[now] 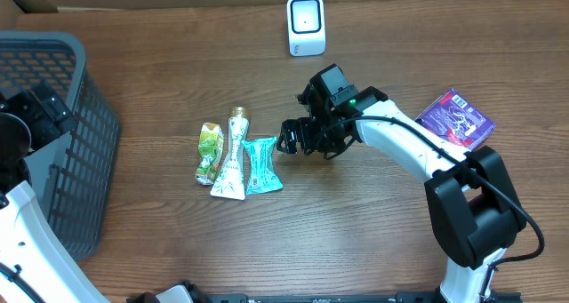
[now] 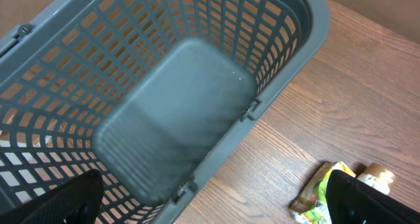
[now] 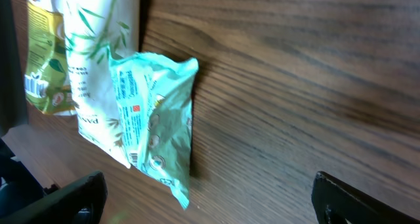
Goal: Scan the item barcode
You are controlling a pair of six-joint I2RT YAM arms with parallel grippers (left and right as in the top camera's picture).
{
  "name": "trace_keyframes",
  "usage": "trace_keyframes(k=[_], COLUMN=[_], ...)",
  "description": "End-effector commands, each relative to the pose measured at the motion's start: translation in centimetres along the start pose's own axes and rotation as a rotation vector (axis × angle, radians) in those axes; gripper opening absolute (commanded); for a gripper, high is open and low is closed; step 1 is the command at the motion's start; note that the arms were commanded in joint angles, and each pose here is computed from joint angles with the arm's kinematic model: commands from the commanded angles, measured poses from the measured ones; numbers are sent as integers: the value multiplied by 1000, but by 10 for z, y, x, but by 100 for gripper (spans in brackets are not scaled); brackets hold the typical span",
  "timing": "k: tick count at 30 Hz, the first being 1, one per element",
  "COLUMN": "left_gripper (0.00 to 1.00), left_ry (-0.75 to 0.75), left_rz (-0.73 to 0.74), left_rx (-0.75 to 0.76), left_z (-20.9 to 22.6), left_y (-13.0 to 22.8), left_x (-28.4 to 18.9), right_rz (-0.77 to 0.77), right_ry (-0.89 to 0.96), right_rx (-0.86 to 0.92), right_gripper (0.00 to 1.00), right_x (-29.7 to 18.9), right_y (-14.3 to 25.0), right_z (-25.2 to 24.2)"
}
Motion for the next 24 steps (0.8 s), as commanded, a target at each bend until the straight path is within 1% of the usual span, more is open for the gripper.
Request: trace_keyframes(k=[1, 8, 17, 24], left_gripper=[100, 100, 99, 100], left_ry=[-8, -8, -8, -8], left_rz=[-13, -13, -13, -13], left_rx=[-13, -13, -13, -13], left_z=[1, 1, 1, 1], left_y=[-1, -1, -1, -1], left_x=[-3, -3, -3, -3], right_rz=[0, -4, -19, -14], right_ry=[-12, -25, -32, -30], right_rx=[-14, -44, -36, -34], right_gripper=[100, 100, 99, 96], right_x=[7, 23, 23, 24], right_y=[0, 0, -2, -2], right_z=[4, 10, 11, 11])
Point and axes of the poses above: each gripper's point midway between its finger pads, its own x axis out along the fingers, its own z axis along the line the jaws close on, y = z × x, the point moved 10 cm from there along -x, back along the fingers
